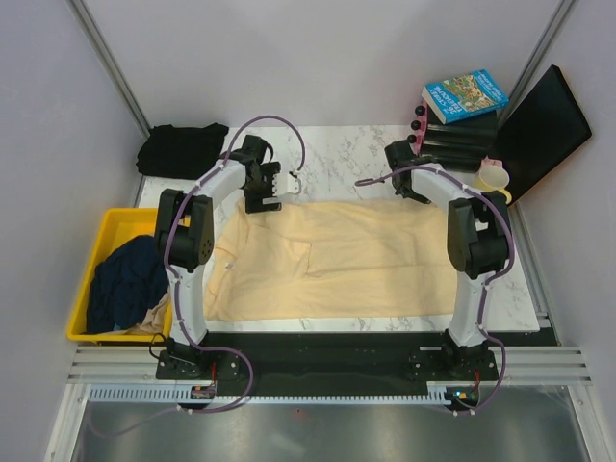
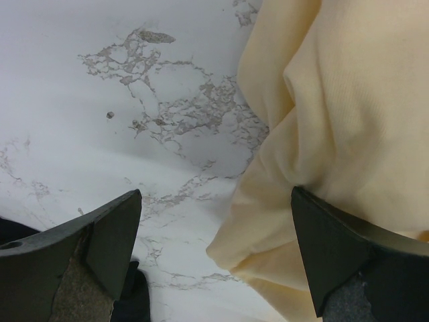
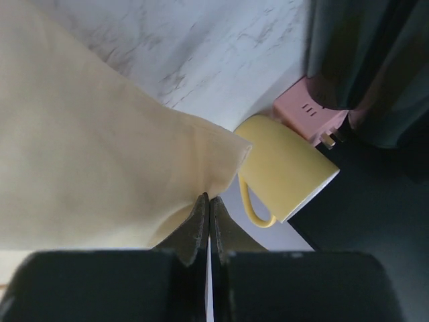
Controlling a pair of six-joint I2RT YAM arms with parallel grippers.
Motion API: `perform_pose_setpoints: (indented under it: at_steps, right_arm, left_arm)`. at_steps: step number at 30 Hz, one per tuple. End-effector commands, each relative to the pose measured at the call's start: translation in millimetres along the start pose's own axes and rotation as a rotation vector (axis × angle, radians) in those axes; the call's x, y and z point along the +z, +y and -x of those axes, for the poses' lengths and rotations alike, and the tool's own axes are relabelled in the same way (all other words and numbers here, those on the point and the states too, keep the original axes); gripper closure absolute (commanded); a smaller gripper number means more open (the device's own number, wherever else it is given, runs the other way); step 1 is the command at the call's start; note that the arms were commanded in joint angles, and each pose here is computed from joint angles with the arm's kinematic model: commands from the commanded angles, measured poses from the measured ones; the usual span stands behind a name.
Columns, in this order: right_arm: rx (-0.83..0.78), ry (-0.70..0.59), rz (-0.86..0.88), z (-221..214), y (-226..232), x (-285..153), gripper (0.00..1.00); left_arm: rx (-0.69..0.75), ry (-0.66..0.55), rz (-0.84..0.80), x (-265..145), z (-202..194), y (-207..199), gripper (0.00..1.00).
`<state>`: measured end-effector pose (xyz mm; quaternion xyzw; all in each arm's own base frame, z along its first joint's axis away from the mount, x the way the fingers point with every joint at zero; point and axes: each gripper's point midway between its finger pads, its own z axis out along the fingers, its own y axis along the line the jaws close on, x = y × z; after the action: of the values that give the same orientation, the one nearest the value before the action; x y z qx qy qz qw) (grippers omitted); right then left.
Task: Fold and stack the t-shirts
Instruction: Grap the side of the flattened tshirt furthest away from the robot with both arms
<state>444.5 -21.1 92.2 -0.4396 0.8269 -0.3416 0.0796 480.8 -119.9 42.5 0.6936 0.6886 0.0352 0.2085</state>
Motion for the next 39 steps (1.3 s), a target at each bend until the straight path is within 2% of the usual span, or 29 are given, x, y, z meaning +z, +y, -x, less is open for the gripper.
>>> perform_pose_setpoints:
  at_steps: [1, 5, 8, 9, 10, 15, 19, 22, 27, 28, 31, 39]
  right_arm:
    - [0.130, 0.039, -0.172, 9, -33, 13, 1.00]
    - [0.145, 0.056, -0.199, 17, -34, 31, 0.98]
    - [0.135, 0.071, -0.209, 18, -37, 33, 0.75]
    - [0.140, 0.065, -0.214, 19, -40, 31, 0.71]
    - [0.148, 0.061, -0.220, 19, -44, 29, 0.59]
    - [0.207, 0.015, -0.236, 22, -62, 15, 0.42]
    - [0.259, -0.026, -0.201, 29, -66, 21, 0.48]
    - [0.295, -0.078, -0.050, 44, -53, 37, 0.51]
    - [0.345, -0.192, 0.256, 64, -21, 59, 0.47]
    - [0.356, -0.229, 0.325, 65, -19, 57, 0.43]
    - [0.366, -0.239, 0.396, 58, -15, 65, 0.37]
    - [0.485, -0.299, 0.548, 44, -4, 72, 0.32]
  left_arm:
    - [-0.016, -0.035, 0.040, -16, 6, 10, 0.00]
    - [-0.015, -0.032, 0.039, -15, 6, 9, 0.00]
    - [-0.017, -0.026, 0.042, -16, 5, 10, 0.00]
    - [-0.021, -0.025, 0.044, -18, 3, 10, 0.00]
    - [-0.022, -0.024, 0.043, -19, 2, 9, 0.00]
    - [-0.030, -0.021, 0.044, -18, 0, 8, 0.00]
    - [-0.036, -0.030, 0.043, -17, 3, 9, 0.00]
    - [-0.037, -0.029, 0.042, -17, 3, 9, 0.00]
    - [-0.030, -0.013, 0.043, -22, -2, 4, 0.00]
    - [-0.028, -0.011, 0.042, -22, -3, 3, 0.01]
    - [-0.023, -0.007, 0.046, -27, -3, 3, 0.00]
    - [-0.015, -0.001, 0.064, -35, -3, 6, 0.00]
